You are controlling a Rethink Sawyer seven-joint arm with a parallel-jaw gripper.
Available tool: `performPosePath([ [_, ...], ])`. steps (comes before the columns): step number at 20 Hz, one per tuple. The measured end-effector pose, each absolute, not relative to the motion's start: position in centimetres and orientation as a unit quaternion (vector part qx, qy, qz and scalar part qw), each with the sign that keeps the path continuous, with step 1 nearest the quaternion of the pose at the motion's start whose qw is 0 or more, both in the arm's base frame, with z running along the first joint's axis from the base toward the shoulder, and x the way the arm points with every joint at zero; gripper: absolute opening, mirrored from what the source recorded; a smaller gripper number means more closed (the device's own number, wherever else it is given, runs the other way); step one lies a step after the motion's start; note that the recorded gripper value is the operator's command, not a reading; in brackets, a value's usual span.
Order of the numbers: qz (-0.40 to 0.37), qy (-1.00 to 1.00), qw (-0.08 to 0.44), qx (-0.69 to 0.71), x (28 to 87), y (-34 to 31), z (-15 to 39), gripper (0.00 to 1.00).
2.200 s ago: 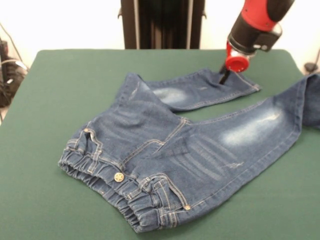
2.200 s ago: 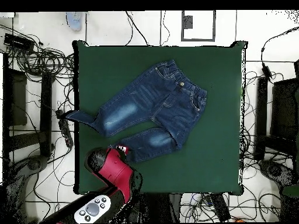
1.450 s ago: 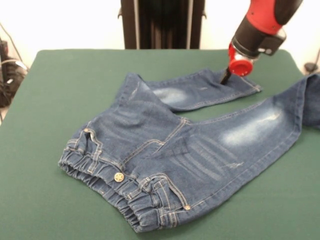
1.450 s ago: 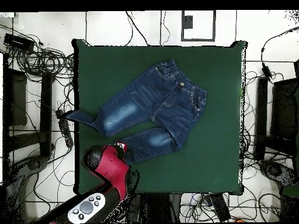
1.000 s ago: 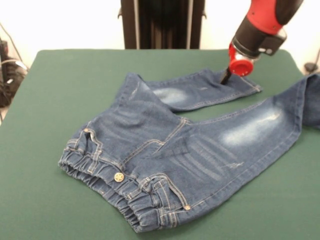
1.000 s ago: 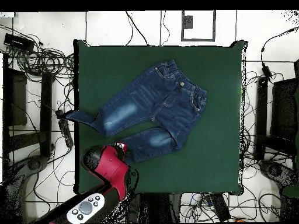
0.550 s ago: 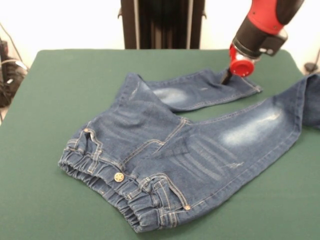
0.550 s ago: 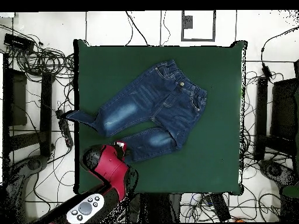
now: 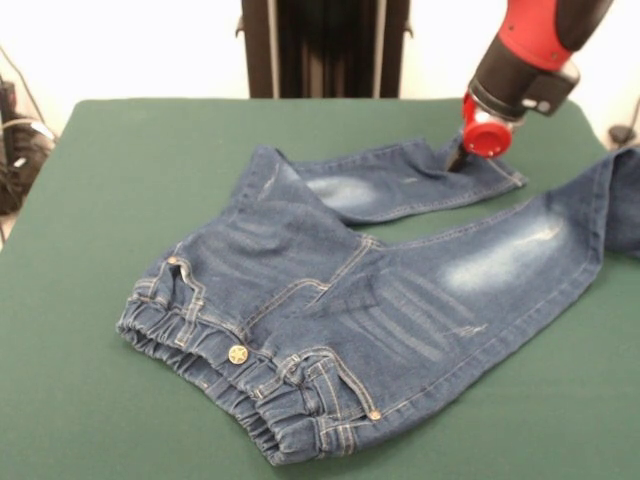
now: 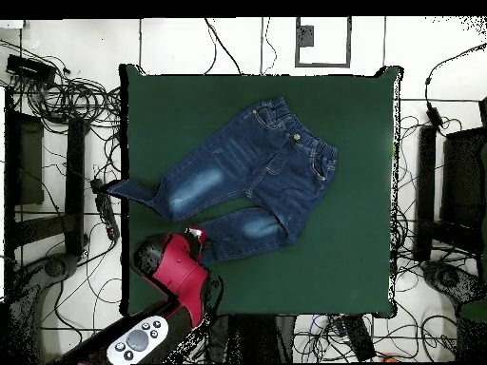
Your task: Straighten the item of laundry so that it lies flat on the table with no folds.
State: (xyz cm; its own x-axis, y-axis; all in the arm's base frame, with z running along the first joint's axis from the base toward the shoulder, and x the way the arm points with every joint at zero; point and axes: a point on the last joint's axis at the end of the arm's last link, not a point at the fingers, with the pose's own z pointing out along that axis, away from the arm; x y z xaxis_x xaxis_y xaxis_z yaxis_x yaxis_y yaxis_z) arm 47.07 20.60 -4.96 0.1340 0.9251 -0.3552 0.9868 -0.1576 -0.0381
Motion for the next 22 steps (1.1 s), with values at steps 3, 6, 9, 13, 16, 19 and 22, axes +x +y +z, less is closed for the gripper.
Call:
performPosePath([
  [3,-0.147,0.638,0.103,0.749,47.21,20.60,-4.93,0.00],
  [6,-0.145,0.635,0.105,0.751,47.36,20.60,-4.90,0.00],
  [9,-0.140,0.631,0.108,0.755,47.62,20.58,-4.92,0.00],
  [13,-0.135,0.625,0.112,0.760,47.91,20.59,-4.92,0.00],
  [16,-0.134,0.622,0.113,0.763,47.94,20.65,-4.96,0.00],
  [19,-0.134,0.618,0.122,0.765,47.86,20.86,-4.98,0.00],
  [22,-0.133,0.605,0.136,0.773,47.94,21.20,-5.02,0.00],
])
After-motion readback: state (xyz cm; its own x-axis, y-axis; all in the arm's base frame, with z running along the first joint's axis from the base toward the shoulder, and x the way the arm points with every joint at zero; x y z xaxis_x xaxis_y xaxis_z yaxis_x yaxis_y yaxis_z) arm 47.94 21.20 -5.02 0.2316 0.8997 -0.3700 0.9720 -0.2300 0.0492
